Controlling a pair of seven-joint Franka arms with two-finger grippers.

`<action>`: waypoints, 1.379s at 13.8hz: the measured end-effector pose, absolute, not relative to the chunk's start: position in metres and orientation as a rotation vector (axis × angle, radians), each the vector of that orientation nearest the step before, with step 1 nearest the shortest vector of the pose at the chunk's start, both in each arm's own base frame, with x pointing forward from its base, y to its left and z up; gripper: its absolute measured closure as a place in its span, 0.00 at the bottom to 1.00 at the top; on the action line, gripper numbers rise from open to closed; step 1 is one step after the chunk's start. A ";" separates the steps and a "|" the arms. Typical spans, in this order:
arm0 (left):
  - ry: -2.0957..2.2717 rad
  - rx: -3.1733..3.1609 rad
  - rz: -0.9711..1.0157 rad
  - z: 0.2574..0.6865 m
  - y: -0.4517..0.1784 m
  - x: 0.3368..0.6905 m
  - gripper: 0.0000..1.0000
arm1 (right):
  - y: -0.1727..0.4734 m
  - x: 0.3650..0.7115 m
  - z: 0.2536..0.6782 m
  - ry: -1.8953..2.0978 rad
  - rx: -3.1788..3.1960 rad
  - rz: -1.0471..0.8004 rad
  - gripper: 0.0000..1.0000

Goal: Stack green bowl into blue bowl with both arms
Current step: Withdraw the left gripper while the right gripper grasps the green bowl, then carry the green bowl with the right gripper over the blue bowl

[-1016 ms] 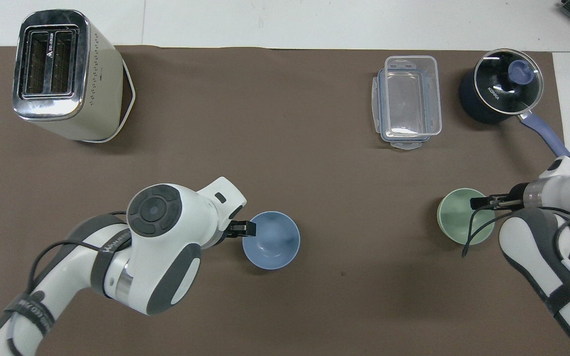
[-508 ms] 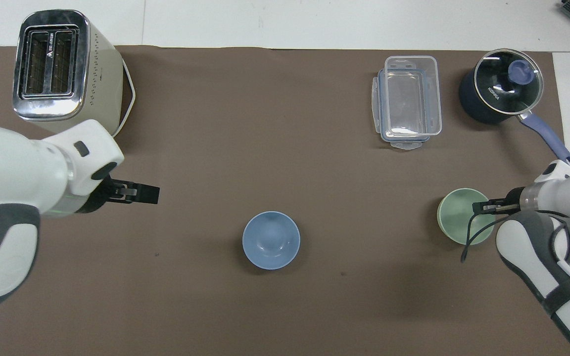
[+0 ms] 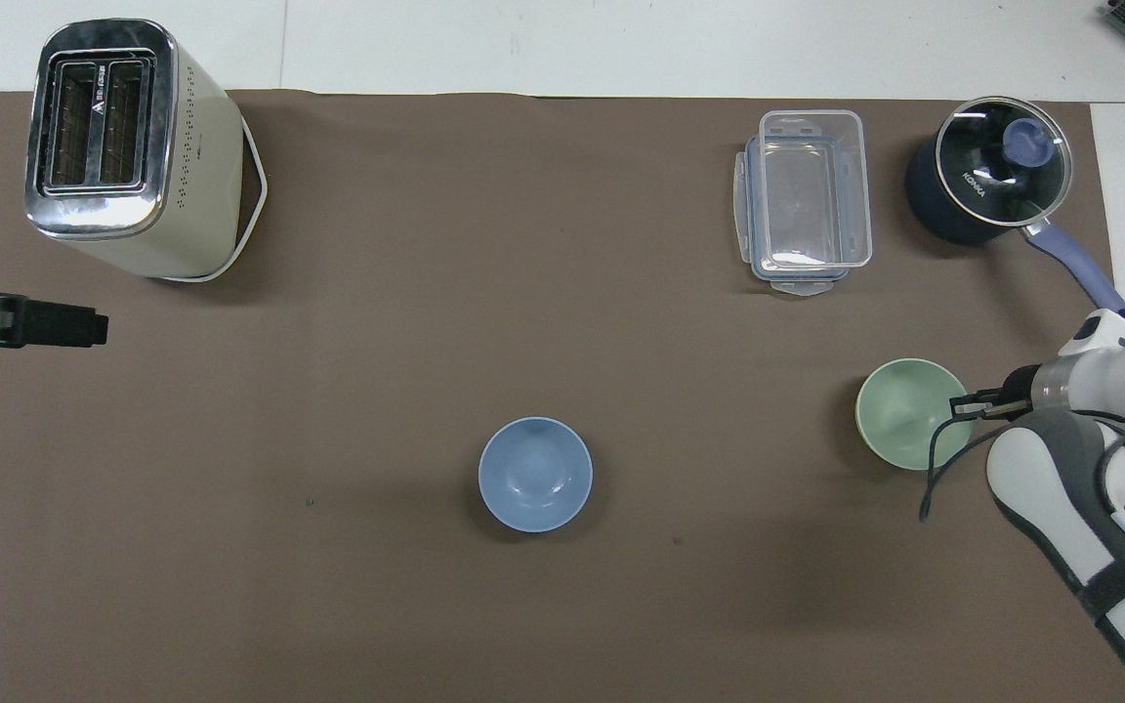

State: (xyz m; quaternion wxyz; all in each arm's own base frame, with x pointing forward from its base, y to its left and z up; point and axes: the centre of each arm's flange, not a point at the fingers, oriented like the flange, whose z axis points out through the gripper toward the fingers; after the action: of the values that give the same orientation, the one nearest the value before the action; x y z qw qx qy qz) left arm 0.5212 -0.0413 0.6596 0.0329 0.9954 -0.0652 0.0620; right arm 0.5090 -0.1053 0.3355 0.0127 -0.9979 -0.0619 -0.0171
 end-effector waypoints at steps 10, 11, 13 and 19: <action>-0.255 3.070 0.094 0.671 -0.029 0.537 0.00 | -0.070 0.539 0.488 -0.272 -3.042 -0.109 0.95; -0.256 3.070 0.079 0.671 -0.028 0.537 0.00 | -0.056 0.542 0.495 -0.262 -3.040 -0.106 0.95; -0.257 3.075 0.044 0.668 -0.028 0.535 0.00 | -0.019 0.544 0.499 -0.208 -3.040 -0.090 0.95; -0.271 3.079 0.049 0.671 -0.031 0.535 0.00 | 0.155 0.521 0.487 0.042 -3.042 -0.017 0.95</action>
State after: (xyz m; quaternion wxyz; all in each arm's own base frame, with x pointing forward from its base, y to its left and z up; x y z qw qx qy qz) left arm 0.5348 -0.0310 0.6711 0.0253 0.9957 -0.0878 0.0158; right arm 0.5212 0.1551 0.4872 0.0495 -0.9987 0.0139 -0.0056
